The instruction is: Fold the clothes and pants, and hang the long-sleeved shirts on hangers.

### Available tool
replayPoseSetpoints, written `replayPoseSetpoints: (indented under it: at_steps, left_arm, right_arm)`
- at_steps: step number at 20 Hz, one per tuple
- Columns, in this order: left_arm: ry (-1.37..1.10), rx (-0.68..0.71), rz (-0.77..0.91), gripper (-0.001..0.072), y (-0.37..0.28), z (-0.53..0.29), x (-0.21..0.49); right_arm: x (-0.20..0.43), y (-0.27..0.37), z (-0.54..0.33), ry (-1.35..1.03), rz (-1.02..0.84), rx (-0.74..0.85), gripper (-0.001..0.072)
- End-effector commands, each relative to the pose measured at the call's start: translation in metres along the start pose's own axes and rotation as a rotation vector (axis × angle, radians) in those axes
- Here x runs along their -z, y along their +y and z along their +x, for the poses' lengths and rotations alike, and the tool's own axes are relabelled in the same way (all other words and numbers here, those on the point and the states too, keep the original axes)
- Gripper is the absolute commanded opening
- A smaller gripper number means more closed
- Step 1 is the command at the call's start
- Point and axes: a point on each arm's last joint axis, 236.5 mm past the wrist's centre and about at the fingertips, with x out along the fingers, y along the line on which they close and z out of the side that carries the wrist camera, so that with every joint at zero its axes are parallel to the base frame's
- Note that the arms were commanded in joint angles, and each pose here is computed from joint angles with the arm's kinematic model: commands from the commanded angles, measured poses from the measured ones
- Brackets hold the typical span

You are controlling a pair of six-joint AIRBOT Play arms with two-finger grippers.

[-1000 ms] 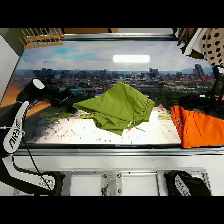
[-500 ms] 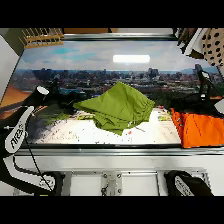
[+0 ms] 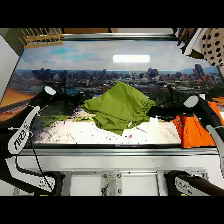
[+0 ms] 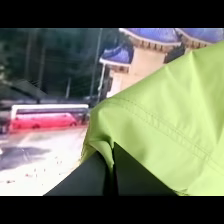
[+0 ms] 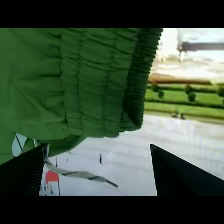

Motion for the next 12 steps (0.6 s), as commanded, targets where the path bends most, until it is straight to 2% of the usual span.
replayPoseSetpoints:
  at_steps: [1, 5, 6, 7, 9, 10, 11, 12]
  left_arm:
    - [0.009, 0.002, 0.005, 0.0006, -0.002, 0.001, 0.003]
    - [0.009, 0.001, 0.005, 0.0006, -0.002, 0.001, 0.003]
    - [0.008, 0.002, 0.005, 0.0006, -0.002, 0.001, 0.002]
    - [0.008, 0.002, 0.005, 0.0006, -0.002, 0.001, 0.002]
    - [0.009, 0.001, 0.005, 0.0006, -0.002, 0.001, 0.003]
    - [0.01, 0.002, 0.006, 0.0006, -0.002, 0.0, 0.003]
    - [0.001, 0.004, 0.009, 0.0006, -0.003, -0.003, 0.001]
    - [-0.028, 0.007, 0.011, 0.0006, -0.005, -0.012, -0.007]
  right_arm:
    - [-0.011, 0.016, 0.037, -0.037, 0.01, -0.027, 0.0703]
    - [-0.017, 0.02, 0.042, -0.064, -0.006, -0.022, 0.0697]
    - [-0.017, 0.02, 0.042, -0.064, -0.006, -0.022, 0.0578]
    - [-0.017, 0.02, 0.042, -0.065, -0.006, -0.022, 0.0404]
    - [-0.016, 0.02, 0.042, -0.063, -0.007, -0.023, 0.032]
    - [-0.017, 0.022, 0.039, -0.065, -0.015, -0.025, 0.0117]
    - [-0.019, 0.025, 0.034, -0.079, -0.038, -0.029, 0.0034]
    - [-0.025, 0.03, 0.024, -0.104, -0.073, -0.03, 0.0033]
